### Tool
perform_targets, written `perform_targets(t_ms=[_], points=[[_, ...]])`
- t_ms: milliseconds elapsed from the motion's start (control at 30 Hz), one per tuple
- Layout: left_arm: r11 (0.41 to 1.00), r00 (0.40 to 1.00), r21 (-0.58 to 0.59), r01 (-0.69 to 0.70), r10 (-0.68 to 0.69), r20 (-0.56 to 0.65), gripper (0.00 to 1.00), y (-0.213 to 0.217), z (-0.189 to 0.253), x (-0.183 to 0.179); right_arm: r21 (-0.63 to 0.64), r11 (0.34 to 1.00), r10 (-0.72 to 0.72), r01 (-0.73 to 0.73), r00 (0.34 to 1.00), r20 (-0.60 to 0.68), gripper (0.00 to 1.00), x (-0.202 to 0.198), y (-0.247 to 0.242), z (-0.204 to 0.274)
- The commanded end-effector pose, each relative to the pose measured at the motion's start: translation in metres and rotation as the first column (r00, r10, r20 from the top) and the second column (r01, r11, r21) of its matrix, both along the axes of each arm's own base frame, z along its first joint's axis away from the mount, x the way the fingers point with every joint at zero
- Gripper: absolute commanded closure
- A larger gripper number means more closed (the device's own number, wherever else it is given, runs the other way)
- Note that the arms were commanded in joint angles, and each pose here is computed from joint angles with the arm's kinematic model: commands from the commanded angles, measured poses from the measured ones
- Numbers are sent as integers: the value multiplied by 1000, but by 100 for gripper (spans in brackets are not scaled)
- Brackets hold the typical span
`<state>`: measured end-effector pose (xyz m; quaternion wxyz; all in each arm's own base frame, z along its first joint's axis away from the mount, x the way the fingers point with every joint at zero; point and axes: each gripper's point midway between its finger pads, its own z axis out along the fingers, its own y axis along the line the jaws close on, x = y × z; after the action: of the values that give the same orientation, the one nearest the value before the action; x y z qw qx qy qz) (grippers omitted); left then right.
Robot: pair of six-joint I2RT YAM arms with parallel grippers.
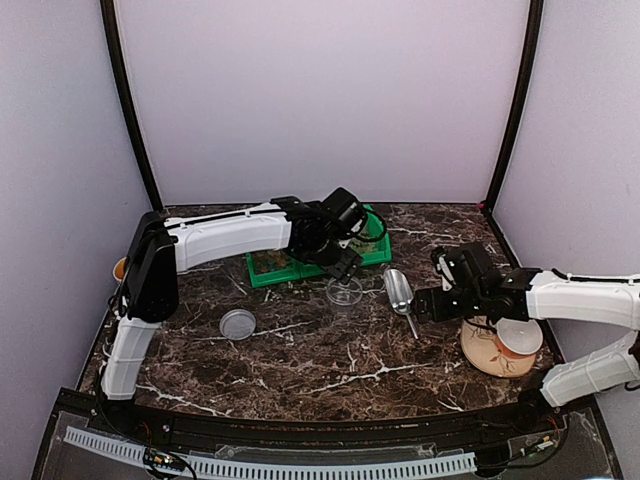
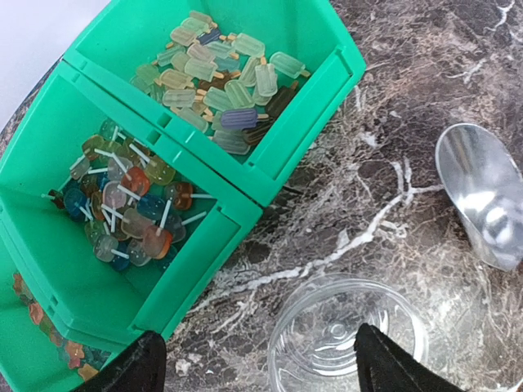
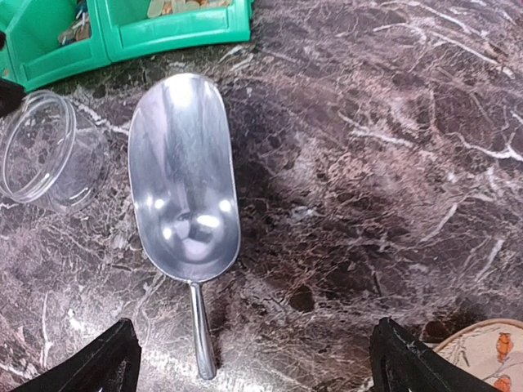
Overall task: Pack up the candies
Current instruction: Put down the packing bottle at the center of the board, then pick up the spatula from the center of the board.
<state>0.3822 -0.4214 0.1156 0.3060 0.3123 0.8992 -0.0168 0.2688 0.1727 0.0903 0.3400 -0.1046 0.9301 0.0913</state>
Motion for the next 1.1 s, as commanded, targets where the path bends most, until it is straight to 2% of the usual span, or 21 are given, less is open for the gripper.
perform_targets(t_ms=[0,133,300,467,533,633,733,967,1067], points=[[996,1000,-88,19,-17,24,17,10,65,-18,46,998,36,-35,999,-13,2,-4,16,-7],[994,999,-110,3,1,34,14,28,80,-30,36,997,67,-66,997,-40,0,-9,26,-17],[985,999,-169,-36,42,30,11,49,87,-47,-8,997,73,-74,994,-79,6,-12,32,-34],[983,994,-155,-103,109,32,9,79,82,-60,-76,994,75,-83,992,-105,10,-14,37,-49],[984,991,-128,-120,126,45,8,92,83,-63,-90,992,75,-85,991,-109,15,-13,39,-53],[984,983,-86,-156,163,86,6,113,85,-65,-96,992,76,-86,991,-112,28,-11,42,-56],[975,969,-87,-204,214,126,1,132,91,-68,-94,992,73,-84,992,-107,32,-9,44,-58],[971,972,-120,-206,218,90,1,140,81,-81,-98,991,80,-92,990,-117,43,-6,49,-66],[969,971,-118,-218,227,70,1,141,74,-84,-100,990,88,-100,989,-120,54,-5,51,-67]])
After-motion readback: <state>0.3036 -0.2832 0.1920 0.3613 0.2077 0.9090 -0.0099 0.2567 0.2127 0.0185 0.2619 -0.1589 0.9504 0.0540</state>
